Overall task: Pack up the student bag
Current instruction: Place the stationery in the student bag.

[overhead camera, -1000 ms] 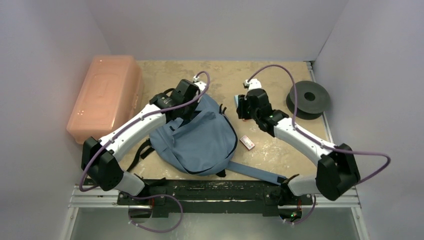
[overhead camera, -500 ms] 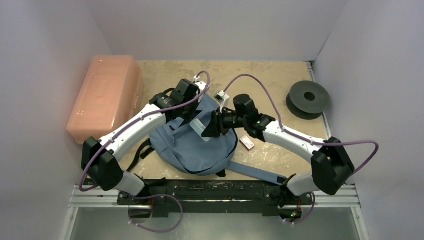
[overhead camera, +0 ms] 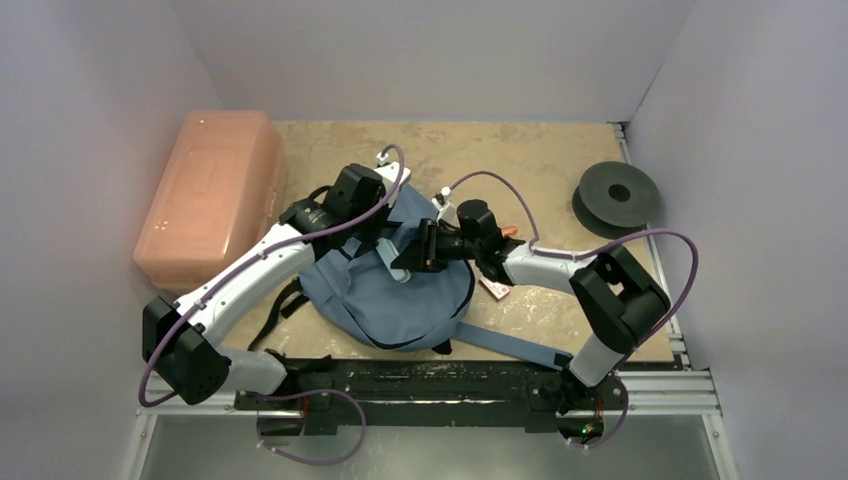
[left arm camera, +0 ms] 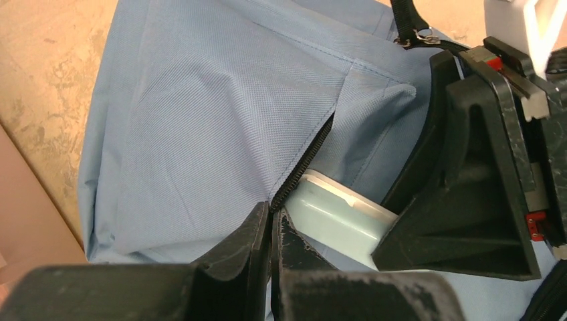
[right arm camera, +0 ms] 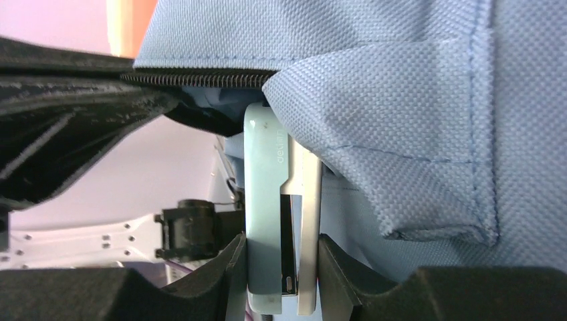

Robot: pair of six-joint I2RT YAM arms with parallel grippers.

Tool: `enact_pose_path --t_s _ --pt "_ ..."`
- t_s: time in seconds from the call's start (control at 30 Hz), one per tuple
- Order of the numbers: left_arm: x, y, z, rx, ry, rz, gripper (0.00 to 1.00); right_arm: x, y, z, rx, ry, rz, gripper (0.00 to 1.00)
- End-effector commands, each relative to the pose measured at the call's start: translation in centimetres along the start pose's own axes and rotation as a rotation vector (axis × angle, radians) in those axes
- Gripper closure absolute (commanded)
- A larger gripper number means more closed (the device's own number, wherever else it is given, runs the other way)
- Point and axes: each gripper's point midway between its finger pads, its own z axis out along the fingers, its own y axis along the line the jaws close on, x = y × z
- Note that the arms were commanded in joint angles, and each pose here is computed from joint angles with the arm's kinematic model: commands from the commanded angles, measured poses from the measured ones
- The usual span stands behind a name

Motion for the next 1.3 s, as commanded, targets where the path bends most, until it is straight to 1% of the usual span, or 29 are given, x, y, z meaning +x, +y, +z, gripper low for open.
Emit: enact_pose_path --t_s 0.0,0.1,0.2,0.23,0.27,0.33,0.43,0.53,0.57,0.6,0.63,0.67,0.7,0.77,0.87,0.97,1.1,1.27 --pt "-2.9 -0.5 -1.6 0.045 -0.131 -0.012 1.00 -4.6 3.9 -0.4 -0.149 -0.217 0.095 1.00" --pt "-3.0 -1.0 -1.6 0.072 -0.133 -0.016 1.00 -7.3 5.0 0.1 -0.176 -0.313 0.110 1.00" --pt "-3.2 -1.6 -1.8 0.103 -0.139 -0.020 1.00 -9.3 5.8 1.1 -0.205 -0.370 0.112 1.00" --pt "-3.3 -1.8 -1.9 0.112 -0.145 -0.019 1.00 -10.0 6.2 1.5 -0.209 -0.389 0.089 1.00" --pt "-3.4 -1.9 -2.0 0.118 -0.149 -0.021 1.00 -10.3 6.2 2.4 -0.194 -0.392 0.088 1.00" --pt "-3.6 -1.9 -2.2 0.124 -0.162 -0.024 1.00 -10.7 5.9 4.2 -0.145 -0.405 0.000 0.97" --pt "-3.9 -2.0 -2.4 0.130 -0.181 -0.027 1.00 -10.5 5.9 6.1 -0.120 -0.459 -0.117 0.93" --pt "-3.8 -1.5 -2.3 0.100 -0.178 -0.036 1.00 -10.5 6.0 6.5 -0.123 -0.558 -0.186 0.84" --pt "-3.8 -1.3 -2.3 0.092 -0.178 -0.035 1.00 -10.4 5.9 6.4 -0.123 -0.596 -0.192 0.78" --pt "-3.8 -1.2 -2.2 0.085 -0.179 -0.035 1.00 -10.5 5.9 6.3 -0.137 -0.620 -0.197 0.69" --pt "-3.8 -1.1 -2.2 0.081 -0.178 -0.033 1.00 -10.3 6.4 6.6 -0.170 -0.609 -0.227 0.65" --pt "-3.7 -1.0 -2.1 0.076 -0.176 -0.030 1.00 -10.3 6.4 6.9 -0.167 -0.602 -0.247 0.61" --pt "-3.7 -1.0 -2.0 0.073 -0.176 -0.028 1.00 -10.1 6.1 7.3 -0.139 -0.573 -0.258 0.56" --pt "-3.7 -1.0 -2.0 0.073 -0.174 -0.027 1.00 -8.8 5.9 7.9 -0.138 -0.490 -0.299 0.48" --pt "-3.5 -0.9 -1.9 0.070 -0.170 -0.026 1.00 -6.8 4.9 6.3 -0.099 -0.422 -0.297 0.29" --pt "-3.3 -0.8 -1.8 0.059 -0.161 -0.024 1.00 -6.1 4.3 4.4 -0.029 -0.359 -0.334 0.20" --pt "-3.1 -0.4 -1.6 0.040 -0.143 -0.020 1.00 -4.9 3.0 1.7 0.107 -0.259 -0.417 0.18" --pt "-2.3 -0.1 -1.3 0.018 -0.111 -0.017 1.00 -3.5 1.9 -3.8 0.254 -0.251 -0.524 0.17"
